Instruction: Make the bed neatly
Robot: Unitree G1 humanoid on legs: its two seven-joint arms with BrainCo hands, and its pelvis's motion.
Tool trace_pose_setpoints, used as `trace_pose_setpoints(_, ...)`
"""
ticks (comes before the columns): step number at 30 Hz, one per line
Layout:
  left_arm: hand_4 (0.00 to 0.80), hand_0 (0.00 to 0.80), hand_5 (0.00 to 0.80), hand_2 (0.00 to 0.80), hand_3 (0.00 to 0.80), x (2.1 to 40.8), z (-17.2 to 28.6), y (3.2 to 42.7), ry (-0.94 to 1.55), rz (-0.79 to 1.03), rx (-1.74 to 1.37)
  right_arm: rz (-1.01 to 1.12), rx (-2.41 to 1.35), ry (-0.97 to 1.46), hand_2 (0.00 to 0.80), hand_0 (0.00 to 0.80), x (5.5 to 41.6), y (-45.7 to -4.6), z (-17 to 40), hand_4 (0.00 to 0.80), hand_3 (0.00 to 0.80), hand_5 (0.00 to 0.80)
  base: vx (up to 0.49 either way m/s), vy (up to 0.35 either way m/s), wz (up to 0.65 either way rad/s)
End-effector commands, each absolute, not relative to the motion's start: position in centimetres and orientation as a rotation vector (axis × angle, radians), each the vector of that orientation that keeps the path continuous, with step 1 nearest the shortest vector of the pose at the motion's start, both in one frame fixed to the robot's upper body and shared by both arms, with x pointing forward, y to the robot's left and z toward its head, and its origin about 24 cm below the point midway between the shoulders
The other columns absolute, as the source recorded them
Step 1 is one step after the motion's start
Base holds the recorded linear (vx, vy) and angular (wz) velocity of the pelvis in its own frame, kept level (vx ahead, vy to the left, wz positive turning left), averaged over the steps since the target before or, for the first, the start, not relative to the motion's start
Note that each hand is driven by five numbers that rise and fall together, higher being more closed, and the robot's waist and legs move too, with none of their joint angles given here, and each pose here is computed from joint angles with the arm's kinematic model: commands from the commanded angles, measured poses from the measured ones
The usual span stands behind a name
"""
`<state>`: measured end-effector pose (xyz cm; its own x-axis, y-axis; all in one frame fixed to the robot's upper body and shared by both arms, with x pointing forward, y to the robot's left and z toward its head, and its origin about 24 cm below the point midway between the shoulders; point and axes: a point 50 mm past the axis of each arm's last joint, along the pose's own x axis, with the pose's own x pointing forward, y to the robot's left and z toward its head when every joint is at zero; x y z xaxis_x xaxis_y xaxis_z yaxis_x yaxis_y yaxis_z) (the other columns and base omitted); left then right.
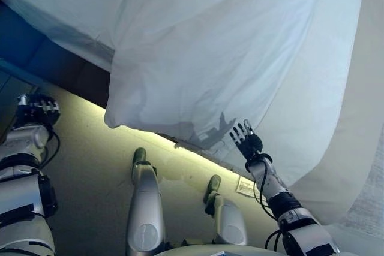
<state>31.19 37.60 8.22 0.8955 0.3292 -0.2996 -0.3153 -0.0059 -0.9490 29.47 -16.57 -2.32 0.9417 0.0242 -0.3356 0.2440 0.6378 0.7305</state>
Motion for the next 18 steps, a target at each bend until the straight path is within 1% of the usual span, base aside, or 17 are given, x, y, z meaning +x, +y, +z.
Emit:
trace_pose_setpoints(1, 0.0, 0.0, 0.0, 0.0, 0.0, 30.7, 6.4, 36.5, -0.026, 0.453, -1.635, -0.175, 0.874, 0.225, 0.0, 0.0, 29.4, -18.2, -1.2, 0.0, 0.0, 0.0, -0.006, -0.1, -0.01)
trace_pose_setpoints(5, 0.0, 0.0, 0.0, 0.0, 0.0, 30.5, 4.1, 34.0, 0.026, 0.387, -1.744, -0.192, 0.903, 0.224, 0.0, 0.0, 28.9, -18.1, -1.7, 0.0, 0.0, 0.0, 0.015, -0.104, 0.01)
trace_pose_setpoints(11, 0.0, 0.0, 0.0, 0.0, 0.0, 30.0, 1.4, 30.5, 0.135, 0.297, -1.826, -0.211, 0.953, 0.238, 0.0, 0.0, 28.3, -17.5, -2.6, 0.0, 0.0, 0.0, 0.044, -0.102, 0.05)
trace_pose_setpoints(18, 0.0, 0.0, 0.0, 0.0, 0.0, 29.0, -0.5, 28.7, 0.2, 0.266, -1.851, -0.25, 0.985, 0.256, 0.0, 0.0, 27.7, -17.6, -3.5, 0.0, 0.0, 0.0, 0.045, -0.081, 0.1)
